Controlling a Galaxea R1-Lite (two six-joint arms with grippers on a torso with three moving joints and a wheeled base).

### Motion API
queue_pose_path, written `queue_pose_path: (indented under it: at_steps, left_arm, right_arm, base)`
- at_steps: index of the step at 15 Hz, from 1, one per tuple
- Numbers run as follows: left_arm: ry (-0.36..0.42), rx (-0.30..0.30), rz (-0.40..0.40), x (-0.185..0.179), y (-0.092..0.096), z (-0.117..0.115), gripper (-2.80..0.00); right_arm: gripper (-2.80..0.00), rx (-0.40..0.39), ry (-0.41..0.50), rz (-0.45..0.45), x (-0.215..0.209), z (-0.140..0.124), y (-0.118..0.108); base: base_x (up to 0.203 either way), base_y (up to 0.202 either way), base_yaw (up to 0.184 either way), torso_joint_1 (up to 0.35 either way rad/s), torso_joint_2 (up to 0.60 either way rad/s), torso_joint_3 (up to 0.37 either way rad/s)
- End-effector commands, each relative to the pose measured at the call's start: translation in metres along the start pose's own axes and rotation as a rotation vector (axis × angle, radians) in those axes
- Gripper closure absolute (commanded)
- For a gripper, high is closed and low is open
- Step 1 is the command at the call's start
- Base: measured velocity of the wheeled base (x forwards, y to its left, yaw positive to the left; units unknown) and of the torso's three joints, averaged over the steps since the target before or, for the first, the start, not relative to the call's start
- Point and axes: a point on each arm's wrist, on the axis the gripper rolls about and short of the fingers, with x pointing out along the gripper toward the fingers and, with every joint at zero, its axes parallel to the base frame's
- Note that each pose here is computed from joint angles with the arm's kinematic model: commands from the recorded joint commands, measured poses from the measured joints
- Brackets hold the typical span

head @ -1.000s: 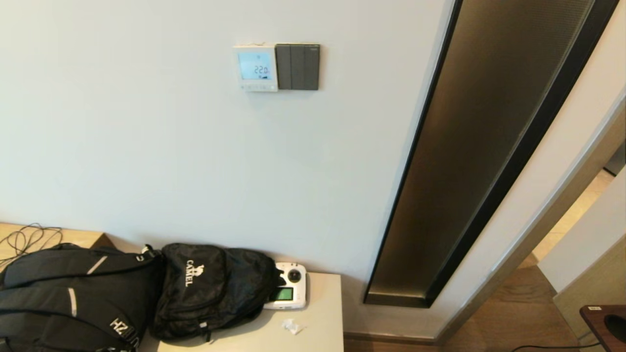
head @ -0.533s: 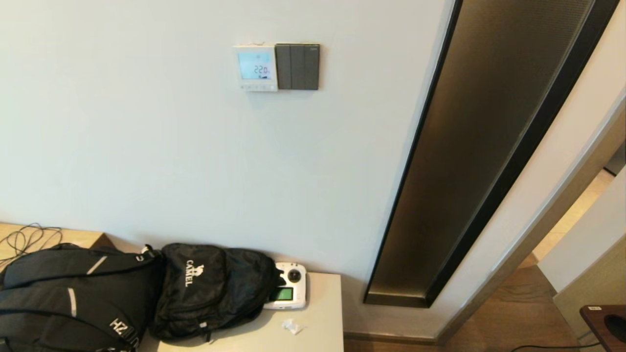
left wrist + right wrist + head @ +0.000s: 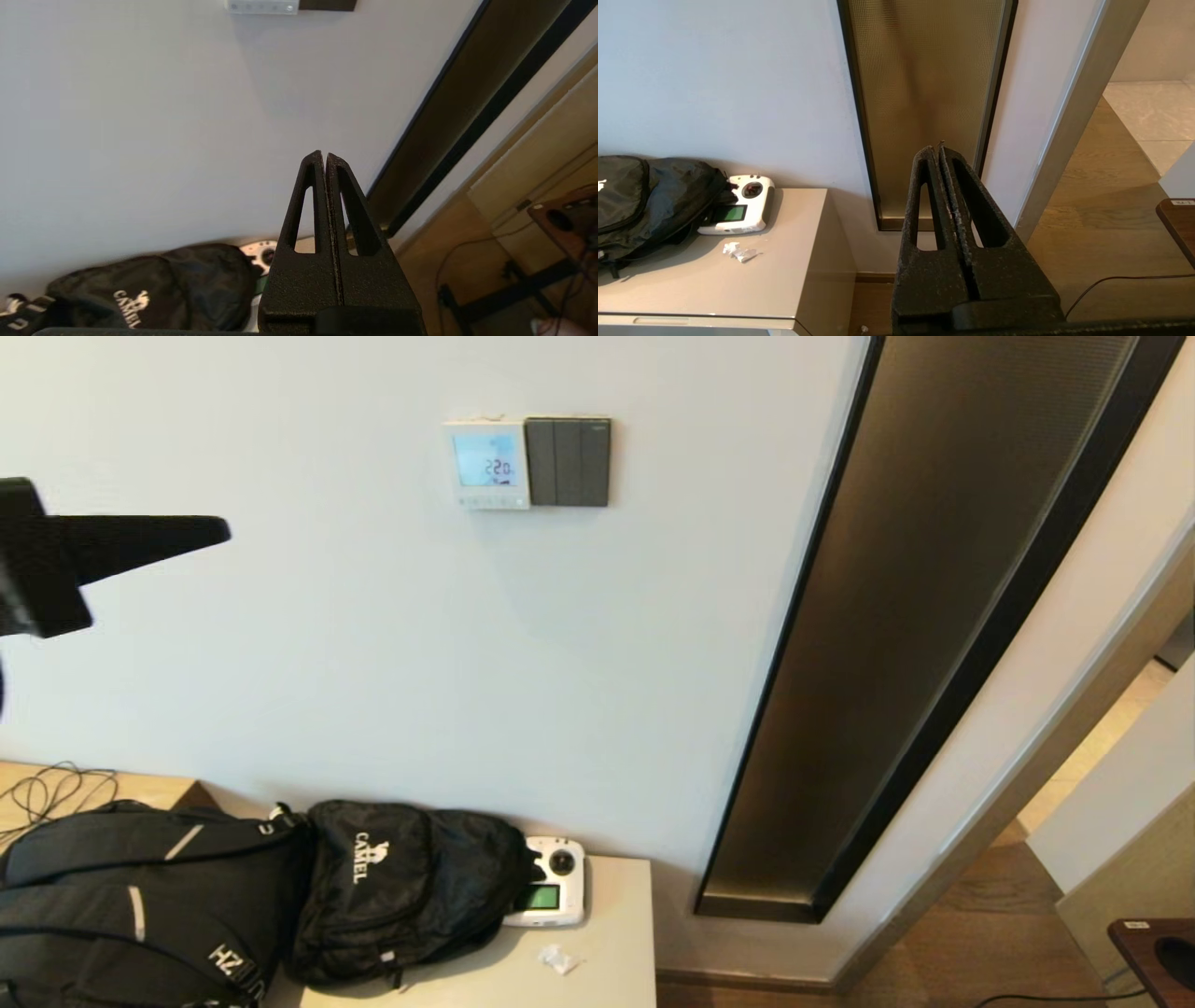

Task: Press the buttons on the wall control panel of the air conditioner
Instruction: Turn off the central air conditioner

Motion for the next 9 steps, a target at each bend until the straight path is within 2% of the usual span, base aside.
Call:
queue_pose_path:
  at_steps: [1,5,9]
  left_arm:
    - [0.072,-0.018,-0.04,0.045,-0.007,-0.008,0.0]
    - [0.047,-0.049,-0.05,0.106,-0.016,-0.007,0.0]
    - [-0.003,-0.09,-0.033,0.151,-0.019,0.008,0.0]
  right_arm:
    - [0.0,-0.001,0.002,0.001,0.0,0.0,0.0]
    - [0.0,-0.001,0.002,0.001,0.0,0.0,0.0]
    - [0.0,-0.001,0.002,0.001,0.0,0.0,0.0]
  base:
    - [0.0,0.0,0.0,0.0,0.0,0.0]
    - [0.0,0.0,0.0,0.0,0.0,0.0]
    - [0.0,0.0,0.0,0.0,0.0,0.0]
